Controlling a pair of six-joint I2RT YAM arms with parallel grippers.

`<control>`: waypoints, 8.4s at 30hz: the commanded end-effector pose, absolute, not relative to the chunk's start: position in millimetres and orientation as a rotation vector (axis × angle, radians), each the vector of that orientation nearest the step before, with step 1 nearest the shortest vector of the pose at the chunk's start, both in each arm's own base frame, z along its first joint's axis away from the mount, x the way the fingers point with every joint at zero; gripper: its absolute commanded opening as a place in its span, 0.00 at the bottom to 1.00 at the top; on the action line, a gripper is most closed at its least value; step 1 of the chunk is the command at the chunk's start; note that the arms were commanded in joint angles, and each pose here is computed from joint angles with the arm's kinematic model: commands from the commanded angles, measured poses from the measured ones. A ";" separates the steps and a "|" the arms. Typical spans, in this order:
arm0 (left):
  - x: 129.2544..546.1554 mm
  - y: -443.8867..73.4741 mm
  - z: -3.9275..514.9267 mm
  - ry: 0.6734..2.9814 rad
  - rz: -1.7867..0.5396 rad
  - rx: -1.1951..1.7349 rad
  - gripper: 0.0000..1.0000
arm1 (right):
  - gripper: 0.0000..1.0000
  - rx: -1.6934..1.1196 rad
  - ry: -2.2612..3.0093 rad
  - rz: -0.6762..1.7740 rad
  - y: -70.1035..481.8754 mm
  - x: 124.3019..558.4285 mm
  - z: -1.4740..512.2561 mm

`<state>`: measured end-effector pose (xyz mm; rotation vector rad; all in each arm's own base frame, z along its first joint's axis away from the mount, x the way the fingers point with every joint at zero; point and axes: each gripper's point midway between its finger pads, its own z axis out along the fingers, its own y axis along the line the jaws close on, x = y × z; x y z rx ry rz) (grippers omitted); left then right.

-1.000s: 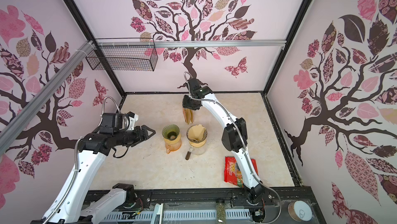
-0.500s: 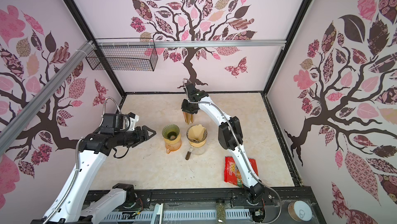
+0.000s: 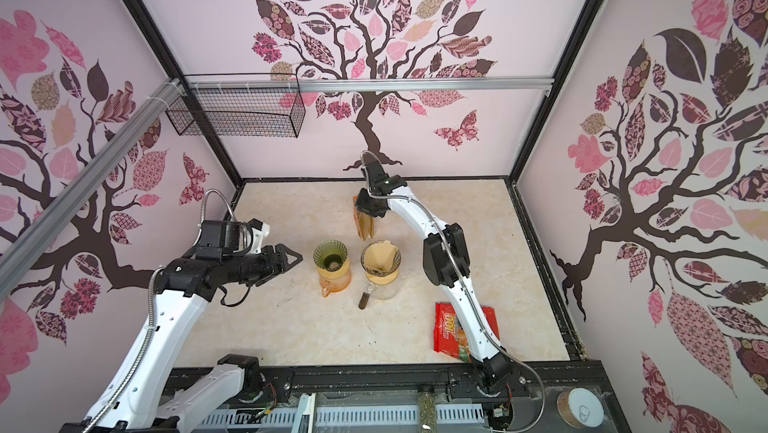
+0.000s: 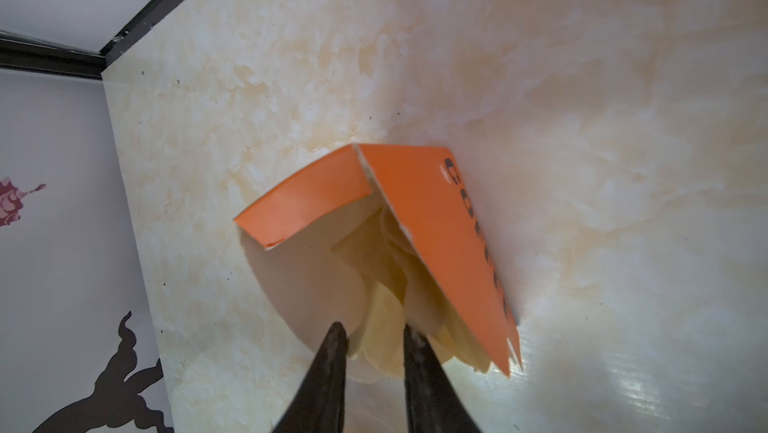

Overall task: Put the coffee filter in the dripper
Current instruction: 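Lower the right gripper into the filter box and pinch a paper filter, then pull the paper filter up out of the box with the right gripper, then carry the paper filter over the green ribbed cone with the right gripper, then lower the paper filter into the green cone with the right gripper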

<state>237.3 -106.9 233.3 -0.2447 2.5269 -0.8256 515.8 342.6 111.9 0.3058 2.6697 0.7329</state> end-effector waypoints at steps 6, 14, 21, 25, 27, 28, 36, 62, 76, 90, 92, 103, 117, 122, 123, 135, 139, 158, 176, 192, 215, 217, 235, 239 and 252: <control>239.6 -109.1 228.4 2.524 -0.851 -0.251 0.73 | 0.25 0.340 2.661 0.731 342.9 524.1 104.5; 239.5 -109.2 231.0 2.516 -0.853 -0.250 0.73 | 0.16 0.338 2.670 0.708 340.8 524.7 97.4; 238.2 -108.3 231.4 2.515 -0.847 -0.251 0.73 | 0.08 0.320 2.675 0.692 338.5 523.9 97.0; 237.5 -107.6 232.0 2.512 -0.843 -0.250 0.73 | 0.04 0.303 2.668 0.682 336.8 523.5 102.4; 237.3 -107.5 231.0 2.515 -0.841 -0.251 0.73 | 0.02 0.289 2.660 0.678 336.1 523.4 107.3; 237.0 -107.4 230.8 2.514 -0.841 -0.251 0.73 | 0.01 0.280 2.655 0.676 335.5 523.3 110.3; 233.4 -106.6 226.9 2.518 -0.837 -0.255 0.73 | 0.00 0.207 2.602 0.674 330.6 518.6 150.2; 230.6 -107.4 227.9 2.506 -0.851 -0.255 0.74 | 0.00 0.076 2.533 0.695 327.4 508.8 197.9; 231.2 -107.6 226.2 2.513 -0.853 -0.261 0.74 | 0.00 -0.015 2.639 0.623 334.2 505.3 142.4; 236.9 -108.8 227.4 2.509 -0.858 -0.267 0.74 | 0.00 -0.123 2.774 0.575 340.9 489.1 94.1; 239.2 -109.7 229.7 2.507 -0.867 -0.267 0.74 | 0.00 -0.139 2.776 0.596 343.6 487.5 94.9; 241.0 -109.8 227.0 2.513 -0.871 -0.292 0.74 | 0.00 -0.142 2.590 0.640 343.2 500.9 168.5; 234.3 -109.3 225.2 2.518 -0.874 -0.296 0.74 | 0.00 -0.101 2.500 0.607 337.0 512.7 197.2; 230.7 -108.5 221.4 2.530 -0.869 -0.297 0.74 | 0.00 -0.085 2.502 0.629 338.3 511.0 199.0; 230.3 -108.5 220.5 2.532 -0.868 -0.297 0.74 | 0.00 -0.092 2.490 0.642 340.6 511.2 201.9; 229.0 -108.5 220.0 2.532 -0.871 -0.300 0.74 | 0.00 -0.079 2.369 0.657 336.4 515.9 251.0; 230.0 -109.2 220.7 2.529 -0.877 -0.300 0.74 | 0.00 -0.076 2.360 0.646 332.7 513.1 259.0; 228.7 -107.1 217.7 2.525 -0.861 -0.304 0.74 | 0.00 -0.083 2.290 0.744 328.9 491.2 314.6; 231.8 -97.7 231.3 2.510 -0.768 -0.275 0.75 | 0.00 -0.168 2.315 0.858 316.8 422.7 369.8; 226.6 -92.7 252.6 2.427 -0.741 -0.248 0.82 | 0.00 -0.325 2.365 0.841 297.6 318.7 392.9; 233.2 -100.2 261.2 2.328 -0.888 -0.328 0.98 | 0.00 -0.542 2.558 0.784 343.3 277.3 332.6; 232.9 -99.4 260.5 2.332 -0.878 -0.323 0.98 | 0.00 -0.562 2.568 0.782 351.1 277.0 326.3; 236.0 -94.6 256.9 2.337 -0.836 -0.334 0.97 | 0.00 -0.693 2.654 0.655 390.9 278.3 270.6; 236.3 -94.6 255.0 2.342 -0.834 -0.336 0.97 | 0.00 -0.711 2.681 0.627 391.5 277.8 259.4; 235.4 -94.6 255.7 2.342 -0.835 -0.336 0.97 | 0.00 -0.769 2.725 0.539 406.3 276.1 224.9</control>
